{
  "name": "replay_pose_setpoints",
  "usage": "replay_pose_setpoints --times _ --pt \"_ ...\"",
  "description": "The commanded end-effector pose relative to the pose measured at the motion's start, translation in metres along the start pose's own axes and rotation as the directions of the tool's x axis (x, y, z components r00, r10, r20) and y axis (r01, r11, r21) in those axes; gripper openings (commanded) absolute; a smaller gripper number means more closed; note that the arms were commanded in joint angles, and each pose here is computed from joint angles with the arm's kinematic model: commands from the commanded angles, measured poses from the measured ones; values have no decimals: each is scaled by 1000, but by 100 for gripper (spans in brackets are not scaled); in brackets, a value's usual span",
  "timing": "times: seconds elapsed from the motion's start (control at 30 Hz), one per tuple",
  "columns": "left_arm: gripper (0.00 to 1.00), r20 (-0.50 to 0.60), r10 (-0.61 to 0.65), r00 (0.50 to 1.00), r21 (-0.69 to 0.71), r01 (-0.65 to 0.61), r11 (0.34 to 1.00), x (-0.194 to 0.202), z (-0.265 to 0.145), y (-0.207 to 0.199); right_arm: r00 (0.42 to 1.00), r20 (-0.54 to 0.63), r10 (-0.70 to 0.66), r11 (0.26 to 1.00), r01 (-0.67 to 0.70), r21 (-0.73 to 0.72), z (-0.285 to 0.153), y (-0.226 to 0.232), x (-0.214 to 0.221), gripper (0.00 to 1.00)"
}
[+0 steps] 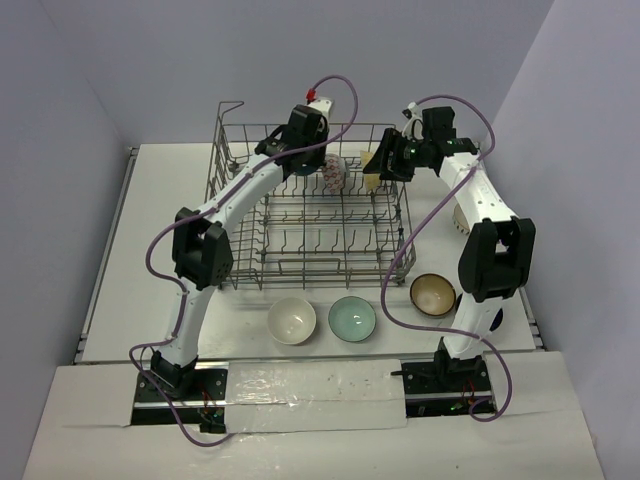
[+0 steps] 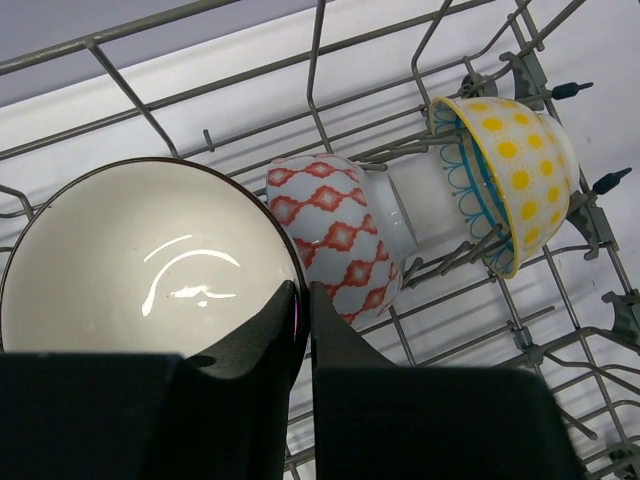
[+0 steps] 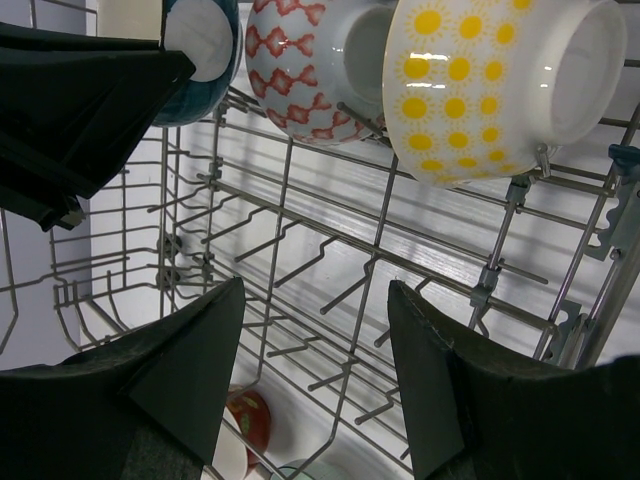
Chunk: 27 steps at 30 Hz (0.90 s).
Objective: Load the bowls into the dish rack
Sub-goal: Pick up the bowl from the dish rack.
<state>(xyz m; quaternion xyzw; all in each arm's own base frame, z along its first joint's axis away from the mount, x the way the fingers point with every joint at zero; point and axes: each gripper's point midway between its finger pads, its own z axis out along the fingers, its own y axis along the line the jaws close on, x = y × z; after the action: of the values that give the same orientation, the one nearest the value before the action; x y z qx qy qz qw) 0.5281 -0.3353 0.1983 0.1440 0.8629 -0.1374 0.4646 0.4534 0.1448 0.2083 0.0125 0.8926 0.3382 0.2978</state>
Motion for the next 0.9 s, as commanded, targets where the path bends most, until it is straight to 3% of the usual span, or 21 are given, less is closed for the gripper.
replay_pose_setpoints --times 0.0,0.13,0.43,0.63,0.87 --pt "10 108 32 994 -11 -31 999 -41 -34 -7 1000 14 -22 1000 22 -11 0 2 -10 67" --pt "0 111 40 993 -9 -39 999 -43 -37 -10 1000 13 -25 1000 25 -11 0 2 -9 67" --pt "0 165 -3 986 38 -3 999 -61 -65 -14 1000 7 -22 1000 23 -12 2 3 -8 67" --pt "0 180 -85 980 152 58 987 -70 -80 -26 1000 5 -24 1000 24 -13 3 4 -8 67" --pt "0 149 -268 952 294 216 931 -71 -86 -11 1000 4 -29 999 29 -15 3 7 -7 67"
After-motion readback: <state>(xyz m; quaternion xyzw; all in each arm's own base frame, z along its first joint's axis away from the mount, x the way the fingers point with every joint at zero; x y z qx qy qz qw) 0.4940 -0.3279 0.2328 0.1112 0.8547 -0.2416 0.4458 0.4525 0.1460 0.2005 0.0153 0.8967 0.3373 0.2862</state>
